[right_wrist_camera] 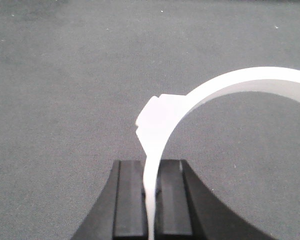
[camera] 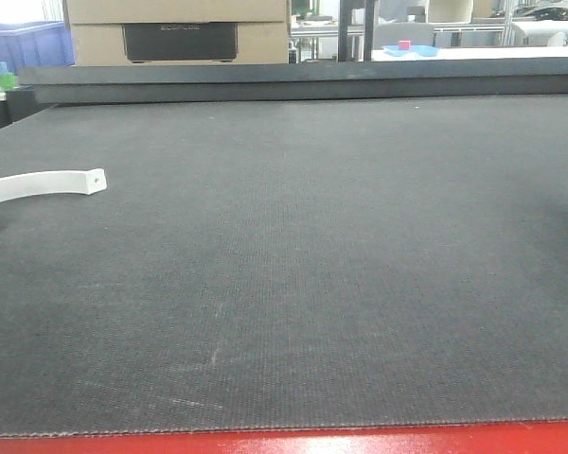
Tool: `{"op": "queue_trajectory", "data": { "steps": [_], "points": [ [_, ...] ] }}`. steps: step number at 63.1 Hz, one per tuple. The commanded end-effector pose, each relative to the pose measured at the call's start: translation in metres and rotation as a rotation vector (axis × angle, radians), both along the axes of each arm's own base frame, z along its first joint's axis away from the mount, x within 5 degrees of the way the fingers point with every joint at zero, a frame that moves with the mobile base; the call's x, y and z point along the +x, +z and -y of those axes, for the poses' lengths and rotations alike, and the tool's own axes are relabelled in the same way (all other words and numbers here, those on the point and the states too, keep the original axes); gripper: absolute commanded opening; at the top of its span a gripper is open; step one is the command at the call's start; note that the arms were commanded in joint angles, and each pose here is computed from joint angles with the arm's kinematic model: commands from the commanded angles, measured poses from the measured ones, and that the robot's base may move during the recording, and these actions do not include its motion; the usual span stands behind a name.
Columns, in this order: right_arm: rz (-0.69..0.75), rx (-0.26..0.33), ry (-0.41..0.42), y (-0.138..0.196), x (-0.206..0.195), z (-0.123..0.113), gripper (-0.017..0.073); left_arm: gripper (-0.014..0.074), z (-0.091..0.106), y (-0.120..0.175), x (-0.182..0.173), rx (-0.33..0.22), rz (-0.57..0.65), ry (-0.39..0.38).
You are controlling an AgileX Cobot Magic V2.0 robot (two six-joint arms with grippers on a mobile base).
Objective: Grab PVC pipe and place in blue bin
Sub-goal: 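Lift both held white arcs up off the table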
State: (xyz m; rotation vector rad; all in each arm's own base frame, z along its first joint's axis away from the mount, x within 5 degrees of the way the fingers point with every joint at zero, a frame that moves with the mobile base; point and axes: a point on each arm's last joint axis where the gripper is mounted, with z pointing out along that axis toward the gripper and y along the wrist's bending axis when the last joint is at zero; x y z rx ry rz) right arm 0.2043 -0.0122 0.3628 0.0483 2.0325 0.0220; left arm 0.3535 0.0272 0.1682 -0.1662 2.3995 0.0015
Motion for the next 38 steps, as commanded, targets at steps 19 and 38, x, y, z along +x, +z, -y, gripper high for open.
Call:
{"op": "queue_trajectory", "data": {
  "steps": [19, 38],
  "points": [
    [0.048, -0.011, -0.004, 0.007, -0.001, 0.001, -0.0168, -0.0111, 0.001, 0.003, 0.002, 0.001, 0.022, -0.001],
    [0.135, -0.019, -0.009, 0.021, -0.015, 0.000, -0.0168, -0.0111, 0.002, 0.059, -0.011, 0.033, 0.175, -0.018]
  ]
}}
